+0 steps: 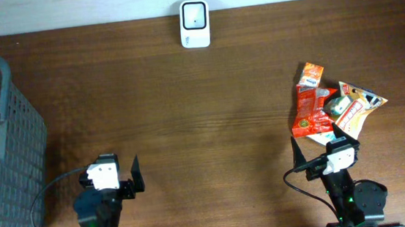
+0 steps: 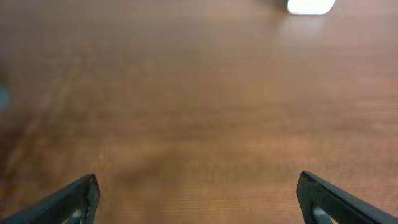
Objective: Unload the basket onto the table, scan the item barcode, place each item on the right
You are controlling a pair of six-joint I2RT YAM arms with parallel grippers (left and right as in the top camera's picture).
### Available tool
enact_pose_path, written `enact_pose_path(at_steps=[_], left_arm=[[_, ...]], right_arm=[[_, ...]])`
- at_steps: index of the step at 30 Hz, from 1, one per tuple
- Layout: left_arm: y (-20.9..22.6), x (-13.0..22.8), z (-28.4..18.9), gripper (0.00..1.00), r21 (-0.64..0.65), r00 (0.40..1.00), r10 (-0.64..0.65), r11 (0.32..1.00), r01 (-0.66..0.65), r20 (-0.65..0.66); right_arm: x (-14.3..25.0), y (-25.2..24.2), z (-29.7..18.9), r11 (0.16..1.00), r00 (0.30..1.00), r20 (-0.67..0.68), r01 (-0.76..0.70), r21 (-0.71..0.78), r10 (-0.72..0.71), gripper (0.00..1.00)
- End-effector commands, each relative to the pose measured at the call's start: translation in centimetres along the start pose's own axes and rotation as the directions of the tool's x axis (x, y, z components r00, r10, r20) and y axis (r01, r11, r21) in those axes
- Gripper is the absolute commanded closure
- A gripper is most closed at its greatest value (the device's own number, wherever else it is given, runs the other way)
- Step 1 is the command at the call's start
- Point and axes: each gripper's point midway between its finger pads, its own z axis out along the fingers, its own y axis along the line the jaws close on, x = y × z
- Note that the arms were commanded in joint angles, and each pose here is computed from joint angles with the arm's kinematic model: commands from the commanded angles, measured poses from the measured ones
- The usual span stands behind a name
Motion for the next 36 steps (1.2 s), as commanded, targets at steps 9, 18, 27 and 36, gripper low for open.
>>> enact_pose_path(at_steps=[9,18,27,36], left_arm=[[-1.1,-2.4,-2.1,0.01,0.005,0.988,0.083,0.996,-0.084,0.131],[-1.4,-5.9,-4.0,0.01,-0.023,0.942,0.148,0.989,-0.148,0.300],[-1.2,-7.0,-4.7,0.01,-0.042,0.925,0.152,0.988,-0.146,0.348],[-1.2,-7.0,-4.7,0.01,-0.042,0.925,0.152,0.988,-0.146,0.348]], right_arm=[[0.2,0.0,0.0,1.000,1.000,-0.002,0.005,0.003,-0.005,0.01],[0.2,0.0,0.0,1.000,1.000,-0.002,0.005,0.003,-0.005,0.01],[0.2,0.0,0.0,1.000,1.000,-0.002,0.005,0.003,-0.005,0.01],[0.2,0.0,0.0,1.000,1.000,-0.002,0.005,0.003,-0.005,0.01]])
